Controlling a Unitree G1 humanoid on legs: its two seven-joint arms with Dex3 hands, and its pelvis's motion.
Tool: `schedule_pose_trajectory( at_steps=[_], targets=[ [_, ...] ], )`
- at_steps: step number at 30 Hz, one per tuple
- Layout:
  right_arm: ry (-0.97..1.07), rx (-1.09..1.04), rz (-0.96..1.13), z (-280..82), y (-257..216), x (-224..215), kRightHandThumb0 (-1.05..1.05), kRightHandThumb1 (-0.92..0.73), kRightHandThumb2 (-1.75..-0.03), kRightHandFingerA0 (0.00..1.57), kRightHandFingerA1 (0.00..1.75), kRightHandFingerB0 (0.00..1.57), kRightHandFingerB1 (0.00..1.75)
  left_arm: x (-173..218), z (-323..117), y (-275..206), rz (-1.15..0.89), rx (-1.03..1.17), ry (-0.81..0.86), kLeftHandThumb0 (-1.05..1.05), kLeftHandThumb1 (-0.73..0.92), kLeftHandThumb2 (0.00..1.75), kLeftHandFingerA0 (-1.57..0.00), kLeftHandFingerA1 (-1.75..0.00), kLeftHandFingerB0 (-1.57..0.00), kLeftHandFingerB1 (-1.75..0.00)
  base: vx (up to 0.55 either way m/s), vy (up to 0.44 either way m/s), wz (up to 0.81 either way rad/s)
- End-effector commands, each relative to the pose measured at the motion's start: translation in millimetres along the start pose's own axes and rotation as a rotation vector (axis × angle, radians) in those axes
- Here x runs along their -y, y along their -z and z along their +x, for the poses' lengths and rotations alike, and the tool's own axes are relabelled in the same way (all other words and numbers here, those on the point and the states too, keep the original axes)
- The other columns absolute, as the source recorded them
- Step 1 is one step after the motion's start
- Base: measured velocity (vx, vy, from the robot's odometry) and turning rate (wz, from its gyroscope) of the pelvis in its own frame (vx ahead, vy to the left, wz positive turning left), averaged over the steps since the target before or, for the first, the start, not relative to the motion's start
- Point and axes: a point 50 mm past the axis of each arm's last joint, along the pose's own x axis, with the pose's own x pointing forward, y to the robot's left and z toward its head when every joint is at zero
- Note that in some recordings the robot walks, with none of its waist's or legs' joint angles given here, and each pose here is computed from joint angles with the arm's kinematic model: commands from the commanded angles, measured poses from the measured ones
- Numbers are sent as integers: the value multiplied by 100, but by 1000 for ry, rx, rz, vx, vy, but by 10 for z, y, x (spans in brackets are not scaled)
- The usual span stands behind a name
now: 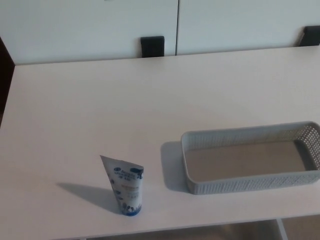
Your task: The robot walks towards a table in front, picks a shampoo with left hand and puts it in a small grey container
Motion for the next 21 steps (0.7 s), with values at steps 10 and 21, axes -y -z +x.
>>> schedule_pose_trajectory(
  at_steps=[10, 21],
  targets=[
    [-2, -11, -28, -21, 50, 76, -34, -67, -59, 71, 49, 54, 41, 1205, -616, -1700, 85, 669, 735, -40, 29, 69, -1, -28, -1, -22, 0, 0, 0],
    [-5, -15, -30, -9, 18, 79, -33, -66, -59, 70, 48, 54, 41, 1662, -614, -1294, 236, 586, 938, -55, 36, 71, 0, -22, 0, -6, 0, 0, 0]
  ],
)
